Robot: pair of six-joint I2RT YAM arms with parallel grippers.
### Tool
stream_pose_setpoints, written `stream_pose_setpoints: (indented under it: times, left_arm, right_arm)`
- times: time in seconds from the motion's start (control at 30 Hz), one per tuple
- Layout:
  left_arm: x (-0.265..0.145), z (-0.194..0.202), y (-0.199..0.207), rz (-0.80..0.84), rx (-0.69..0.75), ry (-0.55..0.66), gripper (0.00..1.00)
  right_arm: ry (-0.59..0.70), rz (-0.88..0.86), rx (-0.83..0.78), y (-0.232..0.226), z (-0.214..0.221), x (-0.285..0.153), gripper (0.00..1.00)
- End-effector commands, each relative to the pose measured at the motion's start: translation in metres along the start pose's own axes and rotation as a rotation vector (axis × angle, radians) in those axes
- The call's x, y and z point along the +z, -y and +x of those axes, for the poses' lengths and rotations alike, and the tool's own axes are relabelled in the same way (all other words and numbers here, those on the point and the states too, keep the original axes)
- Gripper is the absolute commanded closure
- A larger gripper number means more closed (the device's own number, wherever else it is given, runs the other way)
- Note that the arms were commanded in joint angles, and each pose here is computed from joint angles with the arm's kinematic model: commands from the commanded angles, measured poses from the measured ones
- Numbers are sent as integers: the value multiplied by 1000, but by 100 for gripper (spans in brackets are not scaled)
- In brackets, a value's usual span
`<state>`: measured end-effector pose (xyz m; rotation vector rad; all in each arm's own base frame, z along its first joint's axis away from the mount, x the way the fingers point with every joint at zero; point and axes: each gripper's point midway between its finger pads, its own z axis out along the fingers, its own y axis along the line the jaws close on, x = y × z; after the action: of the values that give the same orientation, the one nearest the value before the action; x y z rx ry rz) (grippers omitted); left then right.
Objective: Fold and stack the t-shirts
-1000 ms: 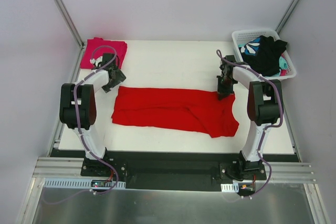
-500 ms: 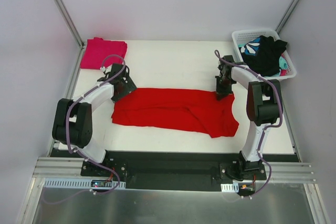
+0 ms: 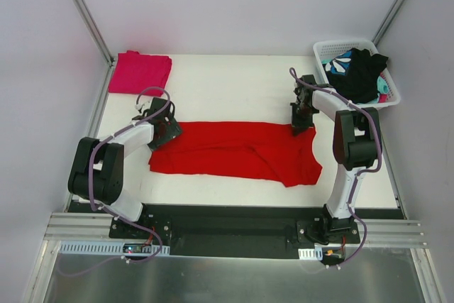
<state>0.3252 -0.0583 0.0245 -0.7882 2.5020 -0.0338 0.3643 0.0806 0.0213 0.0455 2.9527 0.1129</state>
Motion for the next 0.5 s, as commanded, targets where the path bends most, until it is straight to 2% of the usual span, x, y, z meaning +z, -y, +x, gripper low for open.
stream_pose_setpoints:
  times: [0.0, 0.23, 0.33, 0.37, 0.47]
  left_arm:
    - [-8, 7, -20, -65, 36, 5, 18]
    - [-8, 2, -12, -53, 34, -4, 18]
    - [-9, 2, -10, -44, 25, -4, 18]
    - [-10, 1, -9, -41, 24, -3, 18]
    - [-12, 0, -6, -28, 18, -3, 18]
  right_arm:
    - [36, -1, -27, -3, -2, -21, 99]
    - [73, -21, -27, -12, 5, -45, 97]
    - [103, -35, -19, -14, 16, -62, 93]
    - [108, -37, -23, -15, 21, -67, 88]
    - [128, -76, -10, -24, 38, -77, 82]
